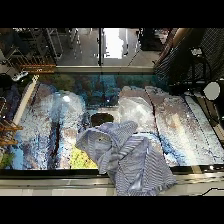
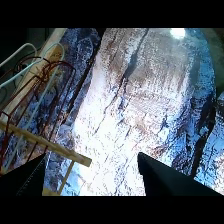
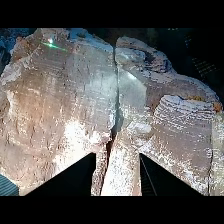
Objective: Fold the clothes and pants, and hang the long-sleeved shirts on hangers.
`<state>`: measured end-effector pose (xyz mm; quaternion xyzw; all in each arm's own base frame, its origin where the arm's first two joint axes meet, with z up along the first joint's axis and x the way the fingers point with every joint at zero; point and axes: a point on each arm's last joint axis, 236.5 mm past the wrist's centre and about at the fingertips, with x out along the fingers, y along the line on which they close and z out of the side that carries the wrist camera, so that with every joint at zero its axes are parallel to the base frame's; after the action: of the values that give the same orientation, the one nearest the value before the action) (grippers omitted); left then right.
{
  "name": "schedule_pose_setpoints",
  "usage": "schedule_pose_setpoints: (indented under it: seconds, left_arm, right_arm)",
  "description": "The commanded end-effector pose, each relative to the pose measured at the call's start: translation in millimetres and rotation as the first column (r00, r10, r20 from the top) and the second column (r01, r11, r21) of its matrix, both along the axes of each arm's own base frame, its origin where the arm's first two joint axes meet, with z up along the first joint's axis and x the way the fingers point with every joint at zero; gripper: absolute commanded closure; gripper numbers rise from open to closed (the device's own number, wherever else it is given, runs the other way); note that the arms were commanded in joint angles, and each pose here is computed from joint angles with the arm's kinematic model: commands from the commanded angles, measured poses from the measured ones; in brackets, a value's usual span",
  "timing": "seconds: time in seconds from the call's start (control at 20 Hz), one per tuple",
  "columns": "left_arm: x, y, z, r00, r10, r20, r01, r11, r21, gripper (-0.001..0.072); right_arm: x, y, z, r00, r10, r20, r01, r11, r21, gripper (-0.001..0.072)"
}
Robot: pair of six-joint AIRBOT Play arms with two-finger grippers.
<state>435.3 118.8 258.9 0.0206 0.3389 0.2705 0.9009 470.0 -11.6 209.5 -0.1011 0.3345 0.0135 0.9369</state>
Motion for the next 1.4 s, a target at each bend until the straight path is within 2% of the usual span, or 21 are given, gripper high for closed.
schedule_pose_setpoints:
  seconds: [0.0,0.7,0.8,0.85,0.9,0.95,1.0,1.05,1.15,1.25,1.35]
  left_arm:
    - [0.1,0.5,0.0,1.000,0.001,0.000,-0.001,1.000,0.000,0.0121]
    - [9.5,-1.9,4.4,0.999,-0.021,0.033,0.021,1.000,0.008,0.0121]
    - [12.7,-4.1,1.9,0.999,-0.029,0.034,0.029,1.000,0.001,0.0121]
    - [18.1,-6.4,2.6,0.998,-0.042,0.049,0.042,0.999,0.000,0.0121]
    - [23.5,-11.2,1.9,0.996,-0.059,0.062,0.060,0.998,-0.014,0.0121]
    - [28.3,-17.2,-0.8,0.995,-0.076,0.071,0.078,0.996,-0.036,0.0121]
    - [32.1,-23.2,-3.9,0.993,-0.090,0.076,0.094,0.994,-0.059,0.0121]
    - [34.2,-28.2,-7.0,0.992,-0.100,0.076,0.105,0.991,-0.078,0.0121]
    - [36.6,-37.3,-12.5,0.991,-0.113,0.076,0.122,0.985,-0.121,0.0121]
    - [32.9,-50.2,-25.9,0.991,-0.125,0.043,0.131,0.972,-0.193,0.0120]
    - [23.2,-67.2,-48.3,0.990,-0.140,-0.033,0.125,0.949,-0.289,0.0120]
  right_arm:
    - [0.1,0.6,-0.4,1.000,0.001,-0.001,-0.001,1.000,0.001,0.0369]
    - [2.0,3.7,1.5,1.000,0.003,0.011,-0.004,1.000,0.019,0.0369]
    - [12.8,21.0,17.1,0.996,0.024,0.091,-0.034,0.994,0.106,0.0369]
    - [15.9,37.8,24.7,0.992,0.030,0.122,-0.055,0.977,0.208,0.0369]
    - [13.0,50.1,25.4,0.993,0.038,0.112,-0.068,0.958,0.279,0.0382]
    - [11.3,55.9,24.6,0.994,0.044,0.102,-0.074,0.948,0.310,0.0429]
    - [4.9,60.6,16.5,0.997,0.051,0.056,-0.067,0.940,0.335,0.0435]
    - [-5.8,62.8,2.8,0.998,0.061,-0.018,-0.051,0.938,0.342,0.0400]
    - [-44.0,70.8,-37.9,0.964,0.120,-0.238,-0.032,0.939,0.342,0.0274]
    - [-88.0,100.0,-71.1,0.872,0.282,-0.401,-0.105,0.906,0.410,0.0263]
    - [-121.9,136.6,-92.8,0.778,0.420,-0.467,-0.124,0.831,0.542,0.0244]
